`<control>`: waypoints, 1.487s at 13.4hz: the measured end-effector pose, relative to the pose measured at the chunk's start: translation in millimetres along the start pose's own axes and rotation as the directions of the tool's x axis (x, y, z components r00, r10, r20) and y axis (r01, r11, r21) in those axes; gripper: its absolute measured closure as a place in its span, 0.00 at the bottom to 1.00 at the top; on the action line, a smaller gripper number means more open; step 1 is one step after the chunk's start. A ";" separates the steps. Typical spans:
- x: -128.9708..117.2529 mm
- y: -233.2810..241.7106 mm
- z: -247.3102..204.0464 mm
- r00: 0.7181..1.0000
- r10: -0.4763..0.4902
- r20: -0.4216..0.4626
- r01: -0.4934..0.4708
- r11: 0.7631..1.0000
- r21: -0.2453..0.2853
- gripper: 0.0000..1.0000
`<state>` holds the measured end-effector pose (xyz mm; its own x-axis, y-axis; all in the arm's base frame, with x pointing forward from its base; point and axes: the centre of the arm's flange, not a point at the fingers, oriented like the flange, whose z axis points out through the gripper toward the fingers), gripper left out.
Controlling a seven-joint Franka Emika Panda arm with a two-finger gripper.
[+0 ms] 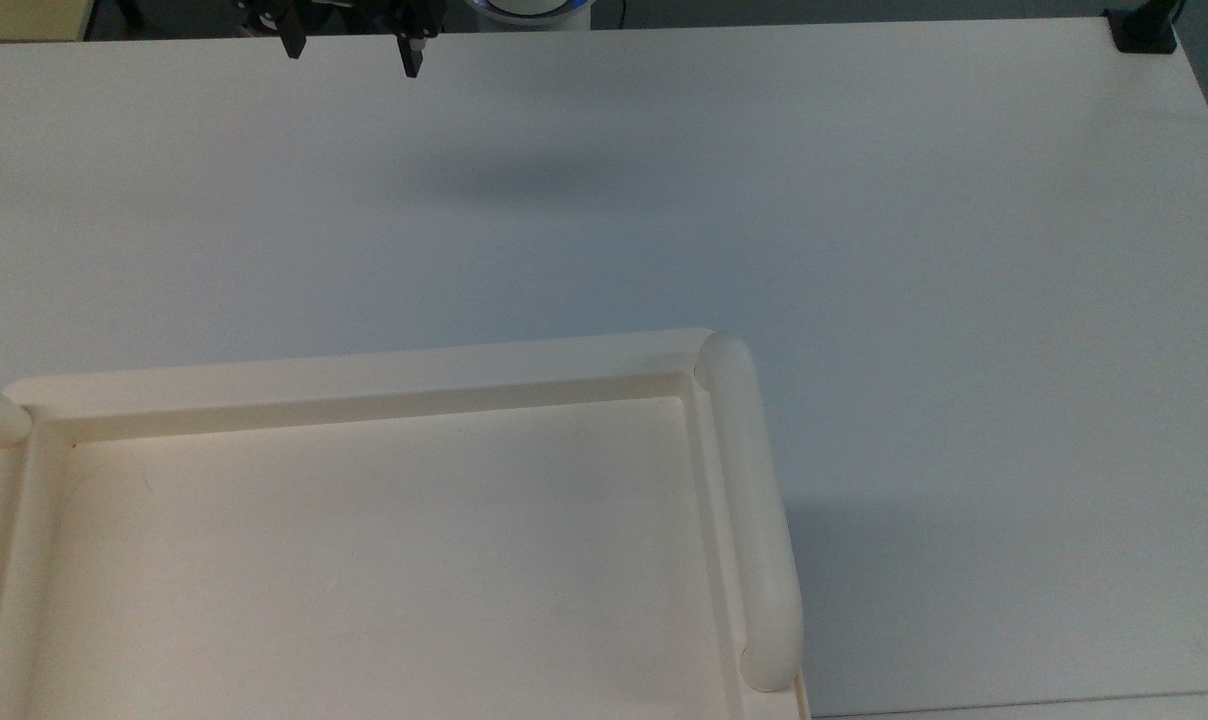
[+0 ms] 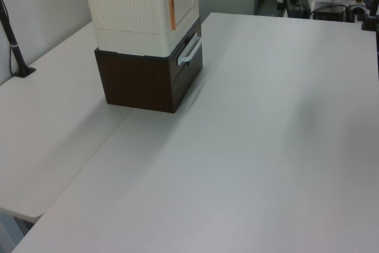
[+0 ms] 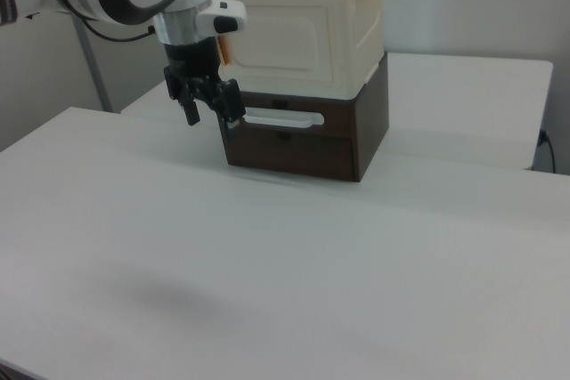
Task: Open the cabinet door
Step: 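Move the gripper up toward the orange tab on the cream cabinet door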
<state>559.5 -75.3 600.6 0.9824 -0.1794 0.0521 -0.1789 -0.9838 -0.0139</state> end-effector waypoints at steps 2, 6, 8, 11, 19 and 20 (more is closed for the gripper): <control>0.0 0.8 0.0 1.000 -0.023 0.000 0.023 1.000 -0.014 0.00; 0.4 2.1 -1.4 0.999 -0.039 -0.004 0.039 0.999 -0.014 0.00; 1.1 2.6 -5.7 0.999 -0.038 -0.013 0.038 0.999 -0.014 0.00; 3.5 4.7 -9.9 0.998 -0.057 -0.031 0.056 0.998 -0.015 0.00; 51.1 -61.8 -8.0 0.934 -0.231 -0.271 0.242 0.970 0.006 0.08; 63.9 -77.1 -10.3 0.914 -0.234 -0.330 0.254 0.967 0.019 0.11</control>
<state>635.5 -11.0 615.2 0.9224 0.0649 0.3808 0.0781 -0.9968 -0.0193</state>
